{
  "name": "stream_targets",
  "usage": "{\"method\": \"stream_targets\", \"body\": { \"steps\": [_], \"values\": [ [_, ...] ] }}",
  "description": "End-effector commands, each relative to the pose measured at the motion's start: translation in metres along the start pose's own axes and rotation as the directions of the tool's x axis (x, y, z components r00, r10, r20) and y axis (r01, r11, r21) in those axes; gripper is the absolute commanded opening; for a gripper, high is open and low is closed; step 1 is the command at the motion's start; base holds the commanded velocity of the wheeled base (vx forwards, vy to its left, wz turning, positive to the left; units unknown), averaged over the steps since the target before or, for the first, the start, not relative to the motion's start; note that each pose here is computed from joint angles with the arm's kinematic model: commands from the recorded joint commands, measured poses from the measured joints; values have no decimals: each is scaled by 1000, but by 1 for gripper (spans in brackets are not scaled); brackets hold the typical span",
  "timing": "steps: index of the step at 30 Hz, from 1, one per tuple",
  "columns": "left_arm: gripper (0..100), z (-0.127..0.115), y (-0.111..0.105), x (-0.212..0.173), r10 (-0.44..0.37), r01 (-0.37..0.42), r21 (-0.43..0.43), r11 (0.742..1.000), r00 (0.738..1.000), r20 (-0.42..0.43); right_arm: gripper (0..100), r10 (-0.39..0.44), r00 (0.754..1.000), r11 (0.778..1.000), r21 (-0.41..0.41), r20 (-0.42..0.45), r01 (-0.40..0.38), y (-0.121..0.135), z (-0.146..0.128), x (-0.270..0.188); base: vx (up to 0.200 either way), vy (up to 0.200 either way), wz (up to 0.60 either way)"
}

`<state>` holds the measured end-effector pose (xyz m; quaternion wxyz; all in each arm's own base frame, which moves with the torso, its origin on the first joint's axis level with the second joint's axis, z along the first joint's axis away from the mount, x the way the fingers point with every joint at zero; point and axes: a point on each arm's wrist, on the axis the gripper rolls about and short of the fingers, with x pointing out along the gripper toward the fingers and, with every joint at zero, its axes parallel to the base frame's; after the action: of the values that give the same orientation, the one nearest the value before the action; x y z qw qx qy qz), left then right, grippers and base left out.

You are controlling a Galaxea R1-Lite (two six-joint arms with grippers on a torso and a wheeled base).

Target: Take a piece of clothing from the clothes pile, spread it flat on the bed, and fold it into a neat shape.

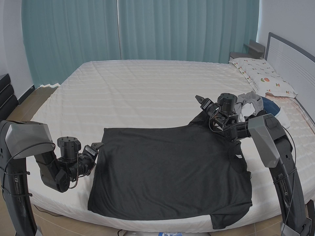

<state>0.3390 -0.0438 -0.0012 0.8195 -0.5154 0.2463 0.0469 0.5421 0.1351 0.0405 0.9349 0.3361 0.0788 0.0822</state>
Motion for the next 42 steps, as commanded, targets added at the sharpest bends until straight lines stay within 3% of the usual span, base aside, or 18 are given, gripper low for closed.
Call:
{"method": "stream_targets", "body": {
  "steps": [1, 7, 10, 17, 24, 31, 36, 42],
  "values": [
    [100, 0, 1, 0, 2, -2, 0, 1000, 1000, -1, 100, -133, 983, 989, -85, -130, 123, -33, -57, 5, 0, 0, 0],
    [100, 0, 1, 0, 2, -2, 0, 1000, 1000, -1, 100, -173, 977, 981, -103, -122, 161, -32, -58, 4, 0, 0, 0],
    [100, -1, 1, 0, 3, -3, 8, 1000, 1000, -3, 100, -228, 963, 971, -103, -144, 214, -26, -38, -4, 0, 0, 0],
    [100, -1, 1, 1, 3, -3, 11, 1000, 1000, -3, 100, -238, 966, 970, -77, -103, 231, -22, 6, -19, 0, 0, 0],
    [100, -1, 2, 2, 6, -6, 12, 1000, 1000, -3, 100, -276, 957, 960, -80, -91, 269, -41, 18, -28, 0, 0, 0],
    [100, -1, 2, 2, 7, -7, 12, 1000, 1000, -2, 100, -235, 953, 971, -84, -189, 222, -56, 37, -53, 0, 0, 0],
    [100, -1, 2, 2, 6, -6, 12, 1000, 1000, -3, 100, -243, 944, 966, -148, -225, 213, -67, 36, -64, 0, 0, 0],
    [100, -2, 2, 1, 8, -8, 14, 1000, 1000, -3, 100, -224, 933, 970, -156, -280, 186, -65, 30, -76, 0, 0, 0]
  ]
}}
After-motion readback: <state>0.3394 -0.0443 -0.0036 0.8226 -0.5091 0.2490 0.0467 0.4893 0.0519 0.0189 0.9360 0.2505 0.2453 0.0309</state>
